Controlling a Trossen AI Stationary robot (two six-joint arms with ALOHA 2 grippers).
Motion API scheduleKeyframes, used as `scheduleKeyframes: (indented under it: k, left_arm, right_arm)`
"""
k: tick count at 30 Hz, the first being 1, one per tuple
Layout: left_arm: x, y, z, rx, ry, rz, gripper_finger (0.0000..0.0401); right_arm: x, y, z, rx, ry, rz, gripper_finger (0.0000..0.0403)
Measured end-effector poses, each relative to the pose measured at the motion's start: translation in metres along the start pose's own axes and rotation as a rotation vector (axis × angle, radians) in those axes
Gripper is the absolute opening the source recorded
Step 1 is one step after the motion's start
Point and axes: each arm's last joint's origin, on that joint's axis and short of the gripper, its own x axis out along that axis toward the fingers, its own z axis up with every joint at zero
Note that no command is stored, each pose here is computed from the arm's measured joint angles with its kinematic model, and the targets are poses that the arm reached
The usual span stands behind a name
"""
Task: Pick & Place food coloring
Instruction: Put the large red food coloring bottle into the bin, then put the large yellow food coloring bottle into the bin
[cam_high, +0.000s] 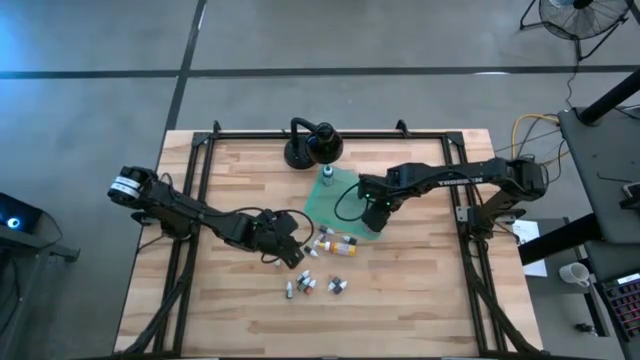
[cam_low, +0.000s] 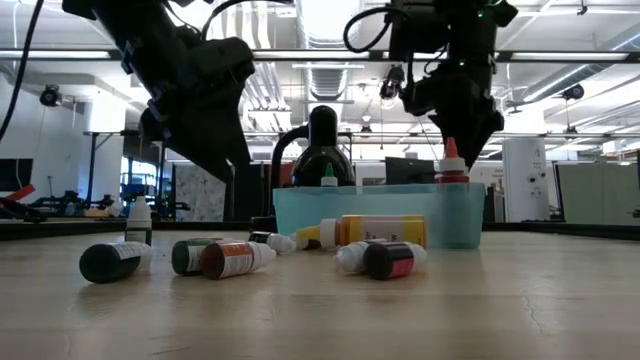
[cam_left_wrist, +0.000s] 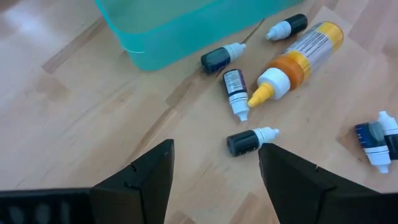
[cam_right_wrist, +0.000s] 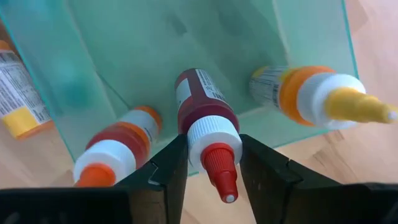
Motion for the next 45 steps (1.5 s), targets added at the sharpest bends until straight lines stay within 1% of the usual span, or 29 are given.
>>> scheduleKeyframes:
  k: [6, 11, 16, 22, 30, 32, 36, 40, 42, 45]
  left_arm:
    - [0.000, 0.001, -0.001, 0.002, 0.005, 0.004, 0.0207]
    - [0.001, 0.002, -0.002, 0.004, 0.007, 0.006, 0.0207]
    - [0.002, 0.004, -0.005, 0.007, 0.012, 0.012, 0.0207]
    - [0.000, 0.009, -0.008, 0.004, 0.016, 0.017, 0.0207]
    - [-0.003, 0.012, -0.009, 0.009, 0.007, 0.014, 0.0207]
    - [-0.005, 0.013, -0.008, 0.026, 0.009, 0.017, 0.0207]
    - [-0.007, 0.018, -0.012, 0.086, 0.052, 0.053, 0.0207]
    - [-0.007, 0.023, -0.015, 0.112, 0.092, 0.095, 0.0207]
    - [-0.007, 0.024, -0.016, 0.125, 0.095, 0.097, 0.0206]
    - [-0.007, 0.024, -0.016, 0.187, 0.098, 0.095, 0.0206]
  right_arm:
    - [0.001, 0.008, 0.011, -0.003, 0.002, 0.003, 0.0128]
    - [-0.002, 0.012, 0.019, -0.008, 0.044, -0.027, 0.0125]
    - [-0.001, 0.017, 0.025, -0.026, 0.079, -0.056, 0.0136]
    - [-0.005, 0.019, 0.029, -0.021, 0.060, -0.044, 0.0148]
    - [-0.010, 0.017, 0.031, -0.027, 0.040, -0.063, 0.0164]
    - [-0.015, 0.017, 0.031, -0.045, 0.020, -0.060, 0.0171]
    - [-0.038, 0.017, 0.029, -0.078, -0.090, -0.068, 0.0182]
    - [-0.064, 0.012, 0.024, -0.092, -0.186, -0.031, 0.0186]
    - [-0.073, 0.013, 0.019, -0.142, -0.218, -0.012, 0.0186]
    - [-0.081, 0.020, 0.005, -0.261, -0.239, 0.003, 0.0183]
